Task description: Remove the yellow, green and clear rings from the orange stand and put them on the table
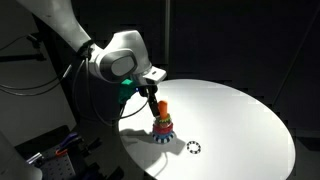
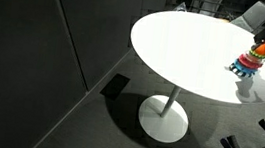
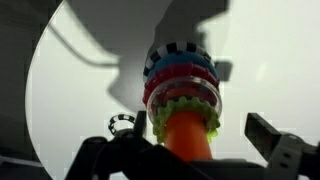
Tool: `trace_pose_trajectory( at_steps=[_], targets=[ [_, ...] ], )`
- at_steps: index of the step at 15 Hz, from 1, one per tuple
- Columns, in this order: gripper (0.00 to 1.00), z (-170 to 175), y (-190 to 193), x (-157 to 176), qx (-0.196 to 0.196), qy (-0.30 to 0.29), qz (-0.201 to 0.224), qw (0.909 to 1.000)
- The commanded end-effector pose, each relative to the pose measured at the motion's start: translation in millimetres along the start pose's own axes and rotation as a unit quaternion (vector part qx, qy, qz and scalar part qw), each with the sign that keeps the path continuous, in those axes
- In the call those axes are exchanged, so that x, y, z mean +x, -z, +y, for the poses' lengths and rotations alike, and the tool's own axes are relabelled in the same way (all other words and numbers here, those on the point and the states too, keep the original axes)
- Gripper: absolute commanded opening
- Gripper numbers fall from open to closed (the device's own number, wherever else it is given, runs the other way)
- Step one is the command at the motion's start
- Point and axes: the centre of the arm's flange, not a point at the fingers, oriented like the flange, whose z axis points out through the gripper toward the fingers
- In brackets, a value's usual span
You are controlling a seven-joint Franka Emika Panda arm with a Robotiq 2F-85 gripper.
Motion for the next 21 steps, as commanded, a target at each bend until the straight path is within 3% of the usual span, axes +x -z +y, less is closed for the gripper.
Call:
trace_pose_trajectory(
  at_steps=[1,8,9,10,13,21],
  targets=[
    [1.0,-5,-16,13,-0.003,-0.007,0.013,0.9999],
    [1.0,-8,-32,13,-0.001,-0.003,0.018,0.9998],
    [0.75,-8,-31,12,-0.002,-0.004,0.02,0.9998],
    [0.75,-7,-30,12,-0.002,-0.005,0.021,0.9998],
    [0.49,-5,-18,14,-0.003,-0.012,0.03,0.9995],
    [0.48,5,32,25,0.012,-0.041,0.056,0.9976]
  ],
)
